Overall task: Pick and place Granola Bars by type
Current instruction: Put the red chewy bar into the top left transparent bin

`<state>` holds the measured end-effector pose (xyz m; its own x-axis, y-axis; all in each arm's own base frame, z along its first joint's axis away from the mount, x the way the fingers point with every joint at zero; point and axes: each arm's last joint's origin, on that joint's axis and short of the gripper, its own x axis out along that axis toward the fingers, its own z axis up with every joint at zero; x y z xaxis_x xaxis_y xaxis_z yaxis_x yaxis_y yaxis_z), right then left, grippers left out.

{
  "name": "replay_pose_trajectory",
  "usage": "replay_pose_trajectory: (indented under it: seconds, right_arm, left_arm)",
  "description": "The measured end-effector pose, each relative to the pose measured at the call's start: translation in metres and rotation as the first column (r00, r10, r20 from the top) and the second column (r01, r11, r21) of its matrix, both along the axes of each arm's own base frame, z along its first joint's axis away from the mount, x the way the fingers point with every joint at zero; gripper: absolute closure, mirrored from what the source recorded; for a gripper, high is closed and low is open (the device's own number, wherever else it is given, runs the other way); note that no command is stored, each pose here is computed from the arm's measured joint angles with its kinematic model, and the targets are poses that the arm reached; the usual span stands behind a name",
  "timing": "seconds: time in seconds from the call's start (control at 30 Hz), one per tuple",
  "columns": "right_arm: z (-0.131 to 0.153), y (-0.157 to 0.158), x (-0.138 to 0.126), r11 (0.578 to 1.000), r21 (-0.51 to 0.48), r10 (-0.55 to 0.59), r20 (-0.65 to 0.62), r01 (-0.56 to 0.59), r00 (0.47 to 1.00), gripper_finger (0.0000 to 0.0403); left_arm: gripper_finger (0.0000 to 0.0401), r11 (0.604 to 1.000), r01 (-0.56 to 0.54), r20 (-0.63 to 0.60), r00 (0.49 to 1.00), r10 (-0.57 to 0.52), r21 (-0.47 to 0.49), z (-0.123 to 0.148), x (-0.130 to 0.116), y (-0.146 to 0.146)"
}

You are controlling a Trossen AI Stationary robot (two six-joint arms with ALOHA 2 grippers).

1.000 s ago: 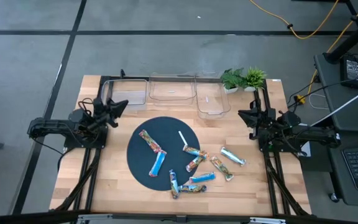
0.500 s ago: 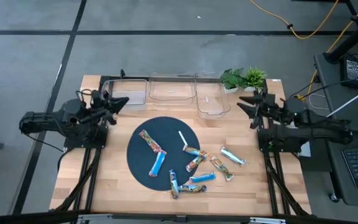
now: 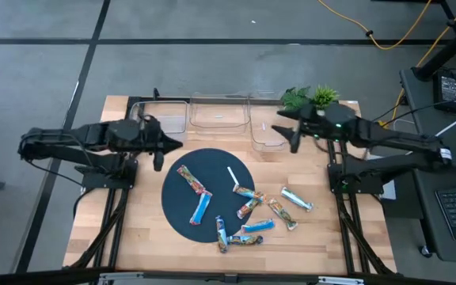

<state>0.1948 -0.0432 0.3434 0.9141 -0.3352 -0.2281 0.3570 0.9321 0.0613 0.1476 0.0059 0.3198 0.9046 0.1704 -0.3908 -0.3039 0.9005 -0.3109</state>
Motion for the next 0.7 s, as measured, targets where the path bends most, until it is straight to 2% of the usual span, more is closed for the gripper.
replay_pose_trajectory:
  seconds: [0.17, 0.3, 0.37, 0.53, 0.7]
  right_arm:
    - [0.004, -0.006, 0.028, 1.000, 0.010, 0.003, -0.037, -0.003, 0.999, 0.0119]
    - [0.009, -0.009, 0.044, 0.999, 0.039, -0.004, -0.038, 0.005, 0.999, 0.0118]
    - [0.010, -0.010, 0.049, 0.998, 0.062, -0.010, -0.034, 0.012, 0.999, 0.0118]
    - [0.004, -0.011, 0.057, 0.994, 0.107, -0.020, -0.050, 0.025, 0.999, 0.0118]
    - [0.001, -0.012, 0.060, 0.988, 0.147, -0.029, -0.052, 0.037, 0.998, 0.0118]
  left_arm:
    - [0.0357, 0.990, 0.141, -0.131, 0.981, -0.140, -0.004, -0.012, 0.004, -0.004]
    - [0.0317, 0.976, 0.216, -0.281, 0.938, -0.202, 0.018, -0.025, 0.002, -0.004]
    - [0.0294, 0.966, 0.256, -0.368, 0.902, -0.224, 0.041, -0.032, 0.002, -0.004]
    - [0.0243, 0.923, 0.379, -0.570, 0.774, -0.275, 0.069, -0.056, 0.009, -0.004]
    - [0.0205, 0.870, 0.479, -0.688, 0.671, -0.276, 0.117, -0.076, 0.028, -0.003]
